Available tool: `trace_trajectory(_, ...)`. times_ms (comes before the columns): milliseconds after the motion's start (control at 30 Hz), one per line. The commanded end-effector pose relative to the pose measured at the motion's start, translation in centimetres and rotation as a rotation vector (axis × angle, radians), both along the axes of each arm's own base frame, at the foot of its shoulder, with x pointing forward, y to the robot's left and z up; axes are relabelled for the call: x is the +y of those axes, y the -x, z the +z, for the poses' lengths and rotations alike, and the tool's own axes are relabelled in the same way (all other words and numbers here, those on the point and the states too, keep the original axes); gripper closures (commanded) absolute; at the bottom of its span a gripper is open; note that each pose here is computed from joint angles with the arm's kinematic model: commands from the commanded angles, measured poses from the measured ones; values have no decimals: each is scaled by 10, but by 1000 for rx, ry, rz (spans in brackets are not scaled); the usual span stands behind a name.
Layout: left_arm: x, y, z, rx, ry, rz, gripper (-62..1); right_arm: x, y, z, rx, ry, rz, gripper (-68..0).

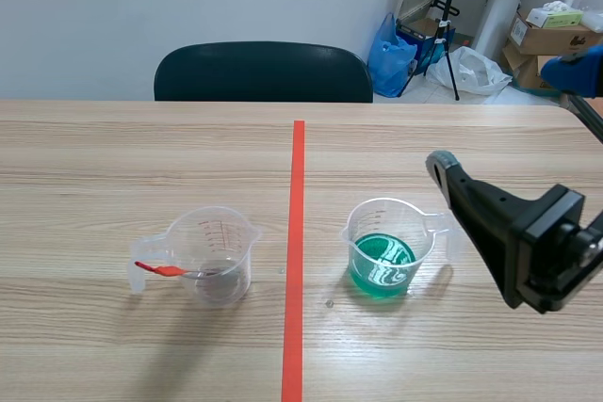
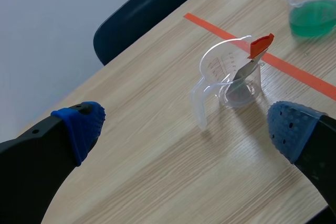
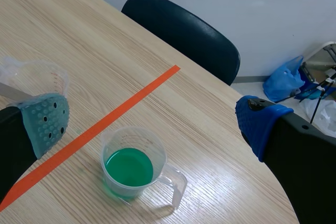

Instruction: Do the redox reaction experiment

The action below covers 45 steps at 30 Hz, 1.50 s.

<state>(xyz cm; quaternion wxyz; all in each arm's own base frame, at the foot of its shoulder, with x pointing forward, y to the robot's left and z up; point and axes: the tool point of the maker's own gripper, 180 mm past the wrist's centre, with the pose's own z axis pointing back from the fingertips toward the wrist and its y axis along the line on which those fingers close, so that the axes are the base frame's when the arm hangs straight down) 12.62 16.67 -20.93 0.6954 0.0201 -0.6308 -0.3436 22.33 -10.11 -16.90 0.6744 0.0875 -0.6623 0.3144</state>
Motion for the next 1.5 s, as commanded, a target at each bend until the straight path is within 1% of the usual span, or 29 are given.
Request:
trace_trajectory(0, 1, 0, 3, -12, 6, -4, -623, 3, 0, 8, -22, -9, 7, -679)
trace_trajectory(167, 0, -3, 4, -18, -1, -25, -623, 1, 0, 4, -2, 5, -1, -679)
trace_trajectory(300, 0, -3, 3, -13, -4, -21, -623, 2, 0, 5, -5, 2, 0, -679)
trace_trajectory(367, 0, -3, 3, -13, -4, -21, -623, 2, 0, 6, -2, -13, -1, -679)
trace_trajectory(533, 0, -3, 3, -13, -4, -21, -623, 2, 0, 7, -5, -18, 0, -679)
trace_trajectory(1467, 0, -3, 3, -13, -4, -21, -623, 2, 0, 7, -5, -18, 0, -679)
